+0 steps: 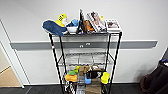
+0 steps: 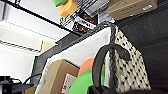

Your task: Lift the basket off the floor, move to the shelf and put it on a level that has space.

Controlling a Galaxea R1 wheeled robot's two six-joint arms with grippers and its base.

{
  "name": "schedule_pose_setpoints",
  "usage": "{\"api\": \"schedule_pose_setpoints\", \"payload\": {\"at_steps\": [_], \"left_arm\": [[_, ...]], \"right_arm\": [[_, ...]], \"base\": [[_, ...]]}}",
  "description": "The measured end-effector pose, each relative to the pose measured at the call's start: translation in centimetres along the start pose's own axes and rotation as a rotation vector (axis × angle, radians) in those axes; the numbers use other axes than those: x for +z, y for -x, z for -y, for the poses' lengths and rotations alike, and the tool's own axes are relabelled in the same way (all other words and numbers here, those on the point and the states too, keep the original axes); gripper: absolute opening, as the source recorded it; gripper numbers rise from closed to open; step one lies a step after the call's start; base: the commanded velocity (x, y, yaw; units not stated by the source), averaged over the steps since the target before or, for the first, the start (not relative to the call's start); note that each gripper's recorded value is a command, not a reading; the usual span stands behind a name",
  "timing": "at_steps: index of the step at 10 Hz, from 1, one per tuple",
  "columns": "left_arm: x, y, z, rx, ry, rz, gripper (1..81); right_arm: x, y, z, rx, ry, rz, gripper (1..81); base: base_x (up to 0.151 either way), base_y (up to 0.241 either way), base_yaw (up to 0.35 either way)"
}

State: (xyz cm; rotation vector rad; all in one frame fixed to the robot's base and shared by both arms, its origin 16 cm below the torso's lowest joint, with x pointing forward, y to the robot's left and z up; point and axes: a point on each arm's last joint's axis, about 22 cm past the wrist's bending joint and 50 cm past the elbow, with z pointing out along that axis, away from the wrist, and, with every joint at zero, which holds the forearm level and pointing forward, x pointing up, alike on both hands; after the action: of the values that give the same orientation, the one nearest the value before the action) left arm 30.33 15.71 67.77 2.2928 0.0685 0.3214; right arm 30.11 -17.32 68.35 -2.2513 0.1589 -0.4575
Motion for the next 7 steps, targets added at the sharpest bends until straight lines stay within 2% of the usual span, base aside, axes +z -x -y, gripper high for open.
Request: {"api": "schedule_pose_setpoints", "payload": {"at_steps": [7], "left_arm": [[-1.5, -0.7, -1.8, 0.019, 0.034, -0.007, 1.0]], "right_arm": [[-1.2, -0.4, 2.0, -0.009, -0.040, -0.001, 1.0]], "base": [[0.120, 0.000, 0.000]]}}
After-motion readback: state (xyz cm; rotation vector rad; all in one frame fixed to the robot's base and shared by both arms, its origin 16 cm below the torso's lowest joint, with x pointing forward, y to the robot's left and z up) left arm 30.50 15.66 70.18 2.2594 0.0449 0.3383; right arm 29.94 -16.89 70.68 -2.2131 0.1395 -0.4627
